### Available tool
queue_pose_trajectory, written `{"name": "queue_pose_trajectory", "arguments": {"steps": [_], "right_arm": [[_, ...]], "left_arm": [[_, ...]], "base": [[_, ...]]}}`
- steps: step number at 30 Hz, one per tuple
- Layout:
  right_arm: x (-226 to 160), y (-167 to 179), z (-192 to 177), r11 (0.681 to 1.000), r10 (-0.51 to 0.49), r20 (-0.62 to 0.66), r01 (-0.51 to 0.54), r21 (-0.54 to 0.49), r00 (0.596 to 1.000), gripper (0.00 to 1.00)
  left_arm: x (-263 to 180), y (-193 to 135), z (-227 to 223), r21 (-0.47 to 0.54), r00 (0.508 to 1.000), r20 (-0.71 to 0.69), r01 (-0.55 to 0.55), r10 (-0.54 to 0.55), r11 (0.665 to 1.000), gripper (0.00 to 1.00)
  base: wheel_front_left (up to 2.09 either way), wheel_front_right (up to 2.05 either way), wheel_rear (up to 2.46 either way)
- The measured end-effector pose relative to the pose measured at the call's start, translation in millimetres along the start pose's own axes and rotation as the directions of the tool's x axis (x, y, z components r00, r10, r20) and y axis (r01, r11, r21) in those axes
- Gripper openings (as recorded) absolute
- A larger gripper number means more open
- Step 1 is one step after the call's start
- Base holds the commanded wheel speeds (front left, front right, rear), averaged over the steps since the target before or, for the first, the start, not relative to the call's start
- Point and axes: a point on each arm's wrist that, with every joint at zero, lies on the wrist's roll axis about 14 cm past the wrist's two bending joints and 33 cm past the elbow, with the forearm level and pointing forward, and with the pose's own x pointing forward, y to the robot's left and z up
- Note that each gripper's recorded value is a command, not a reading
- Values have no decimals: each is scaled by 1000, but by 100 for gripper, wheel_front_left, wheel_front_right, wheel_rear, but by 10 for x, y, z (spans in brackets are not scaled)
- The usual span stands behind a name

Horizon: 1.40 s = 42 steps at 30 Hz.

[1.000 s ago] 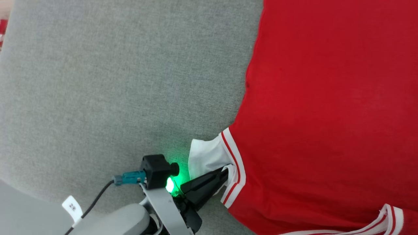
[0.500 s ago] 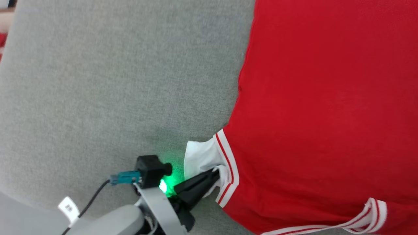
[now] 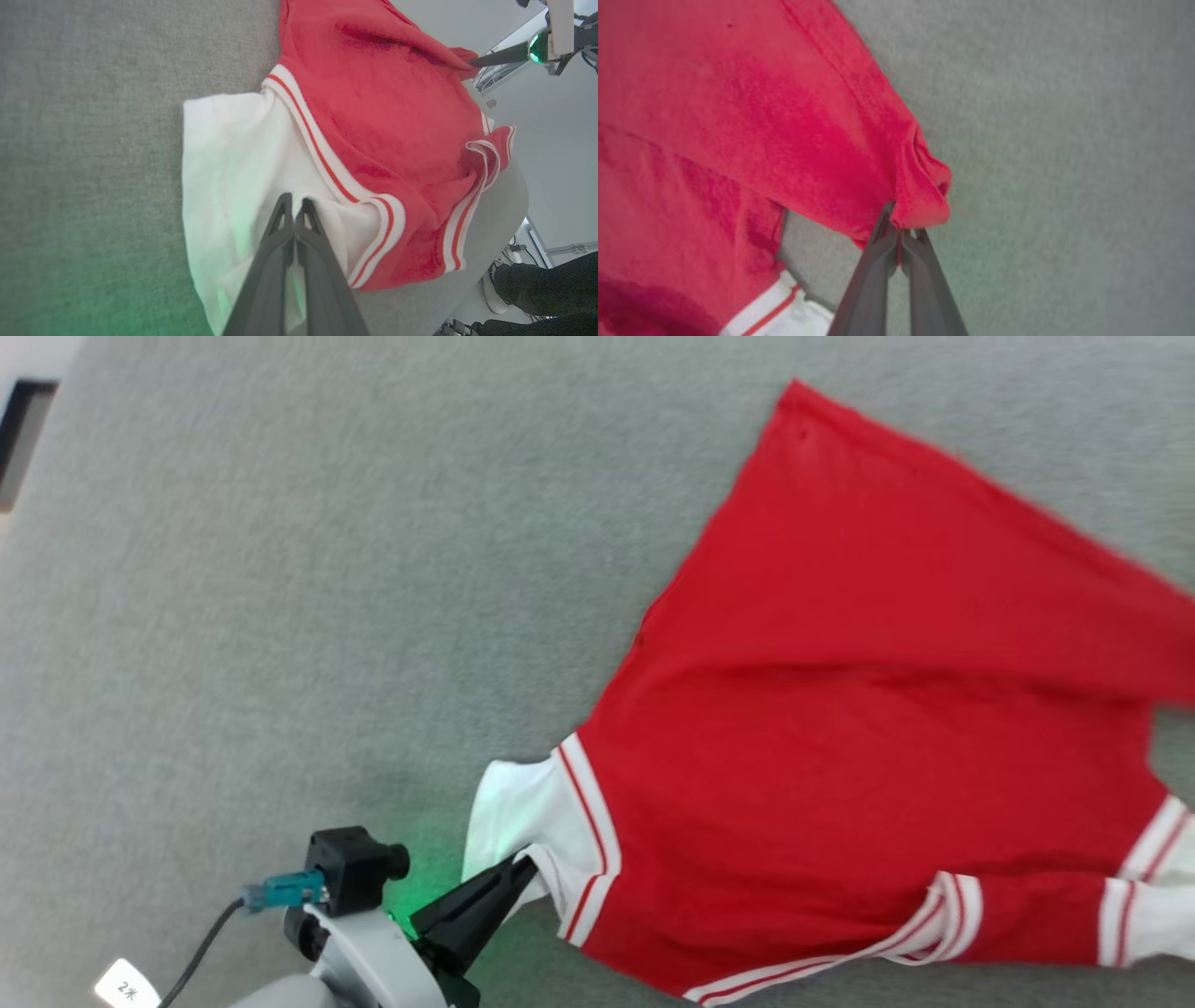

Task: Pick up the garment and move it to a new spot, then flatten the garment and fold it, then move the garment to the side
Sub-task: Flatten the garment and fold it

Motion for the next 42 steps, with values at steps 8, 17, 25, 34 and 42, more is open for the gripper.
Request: {"name": "queue_pose_trajectory", "arguments": {"steps": [8,17,25,34,42], "right_arm": [[-320,227,-970,993,86,-66,-80,82,994,0],[-420,941,-1840,964,231,-141,-207,168,963,0],[-524,915,-1667,974,181,-37,-173,146,983,100],[-976,514,-482,997,75,239,-74,-15,968,100],[-577,698,670,968,71,418,38,-248,906,100]], "left_arm": [[105,-136,169,50,998,34,53,-54,997,0],[218,-229,261,57,995,69,74,-78,996,0],[245,-233,255,61,995,71,72,-76,996,0],[213,-373,263,35,989,115,84,-87,996,0],[233,-355,292,22,988,137,68,-71,997,0]], "base": [[0,0,0],[0,0,0],[0,0,0],[0,0,0],[0,0,0]]}}
